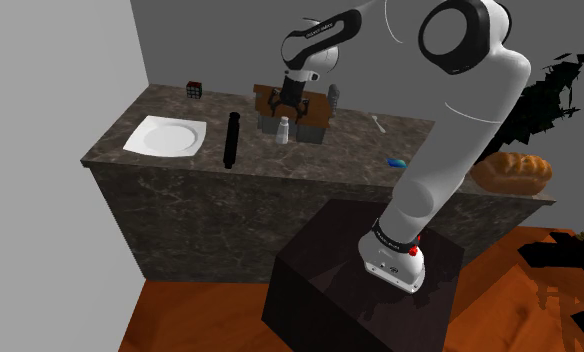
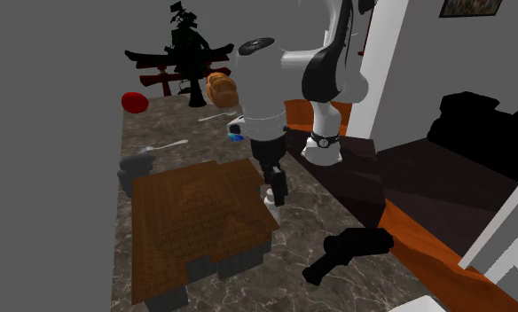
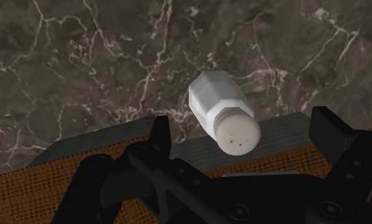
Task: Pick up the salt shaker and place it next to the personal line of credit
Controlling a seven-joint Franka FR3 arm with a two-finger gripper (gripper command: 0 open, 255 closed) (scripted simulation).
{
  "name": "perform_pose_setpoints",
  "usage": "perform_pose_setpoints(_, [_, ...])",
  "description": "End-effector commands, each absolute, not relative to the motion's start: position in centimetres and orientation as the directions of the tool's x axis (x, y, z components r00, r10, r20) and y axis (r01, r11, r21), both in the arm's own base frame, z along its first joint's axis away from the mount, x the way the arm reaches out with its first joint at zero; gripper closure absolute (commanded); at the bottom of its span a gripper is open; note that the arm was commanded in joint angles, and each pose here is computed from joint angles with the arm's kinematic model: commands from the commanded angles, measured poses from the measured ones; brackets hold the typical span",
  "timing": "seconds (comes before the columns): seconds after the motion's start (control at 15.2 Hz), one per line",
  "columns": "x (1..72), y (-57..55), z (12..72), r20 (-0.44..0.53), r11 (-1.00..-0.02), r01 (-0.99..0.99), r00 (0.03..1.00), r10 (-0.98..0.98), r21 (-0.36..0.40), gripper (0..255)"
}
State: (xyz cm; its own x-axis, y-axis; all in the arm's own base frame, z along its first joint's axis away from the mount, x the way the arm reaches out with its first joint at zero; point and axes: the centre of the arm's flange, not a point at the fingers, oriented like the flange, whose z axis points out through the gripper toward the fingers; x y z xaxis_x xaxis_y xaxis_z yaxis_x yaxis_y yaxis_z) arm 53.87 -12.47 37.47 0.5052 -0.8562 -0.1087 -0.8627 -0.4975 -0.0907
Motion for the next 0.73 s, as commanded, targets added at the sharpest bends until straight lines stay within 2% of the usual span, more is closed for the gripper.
perform_pose_setpoints(0.0, [53.8, -12.3, 37.2, -0.122, -0.499, -0.863, 0.505, -0.854, -0.076, 255])
perform_pose_setpoints(0.66, [53.8, -12.3, 42.5, -0.123, -0.499, -0.863, 0.505, -0.854, -0.076, 255])
